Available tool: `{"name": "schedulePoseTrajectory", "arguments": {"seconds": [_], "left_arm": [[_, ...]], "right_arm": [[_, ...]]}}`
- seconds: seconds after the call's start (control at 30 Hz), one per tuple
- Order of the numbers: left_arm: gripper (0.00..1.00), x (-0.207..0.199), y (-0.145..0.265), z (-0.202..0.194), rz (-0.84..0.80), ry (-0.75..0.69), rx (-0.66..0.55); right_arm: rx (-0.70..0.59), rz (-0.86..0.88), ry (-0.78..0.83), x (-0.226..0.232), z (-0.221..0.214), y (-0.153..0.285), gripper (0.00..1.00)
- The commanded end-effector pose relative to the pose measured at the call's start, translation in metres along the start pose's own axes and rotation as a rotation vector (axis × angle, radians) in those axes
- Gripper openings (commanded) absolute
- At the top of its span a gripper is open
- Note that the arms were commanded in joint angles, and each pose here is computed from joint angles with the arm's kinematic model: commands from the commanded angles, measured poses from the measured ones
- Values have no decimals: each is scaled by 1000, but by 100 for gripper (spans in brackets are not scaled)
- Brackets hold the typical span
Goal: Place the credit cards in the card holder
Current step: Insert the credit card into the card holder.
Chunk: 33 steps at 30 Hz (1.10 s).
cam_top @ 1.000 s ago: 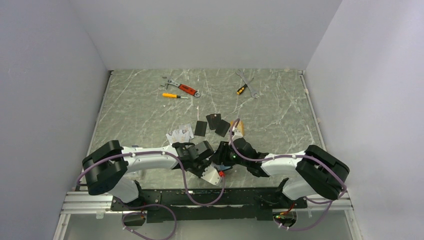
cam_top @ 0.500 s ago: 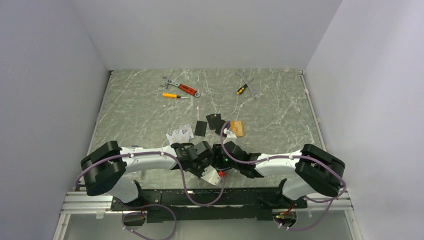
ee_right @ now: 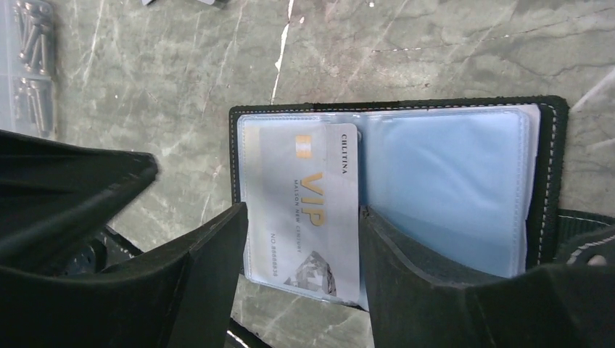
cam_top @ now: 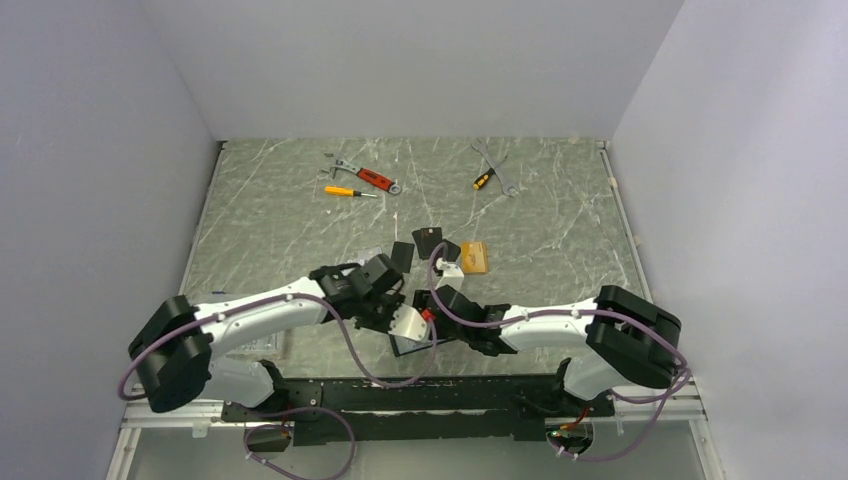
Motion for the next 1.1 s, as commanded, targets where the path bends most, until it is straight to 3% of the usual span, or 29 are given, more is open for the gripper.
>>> {"name": "schedulePoseTrajectory", "arguments": {"seconds": [0.0, 0.13, 0.43, 0.67, 0.7, 0.73, 0.77, 0.8, 0.93, 1.07], "left_arm": [[9, 17, 36, -3, 60, 149, -111], [9, 18, 54, -23, 98, 240, -132], [9, 17, 78, -47, 197, 406, -173], [17, 29, 100, -62, 322, 560, -184], [21, 31, 103, -65, 334, 583, -188], [38, 32, 107, -67, 344, 602, -193], [77, 33, 110, -69, 354, 618, -194], [97, 34, 114, -71, 365, 633, -198], [99, 35, 128, -74, 392, 662, -234], [94, 33, 134, -76, 422, 682, -244]], "right_arm": [[62, -96, 70, 1, -16, -1, 62], [85, -186, 120, 3, -23, -3, 69], [103, -289, 182, 8, -38, -10, 75], [52, -378, 239, 17, -33, -6, 78], [47, -392, 250, 19, -34, -6, 81], [49, -408, 269, 20, -36, -6, 86], [48, -419, 283, 23, -37, -7, 94], [49, -425, 298, 26, -37, -8, 99], [44, -413, 326, 36, -39, -9, 100], [43, -435, 346, 38, -40, -11, 97]]}}
Point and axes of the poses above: each gripper's point midway between its finger pads, its own y axis back along the fingers, its own x axis along the line the jaws close on, z = x × y, the point moved 8 cm from there along y, back along the fingers, and after that the axes turned 1 degree about y, right-handed, at the moved point
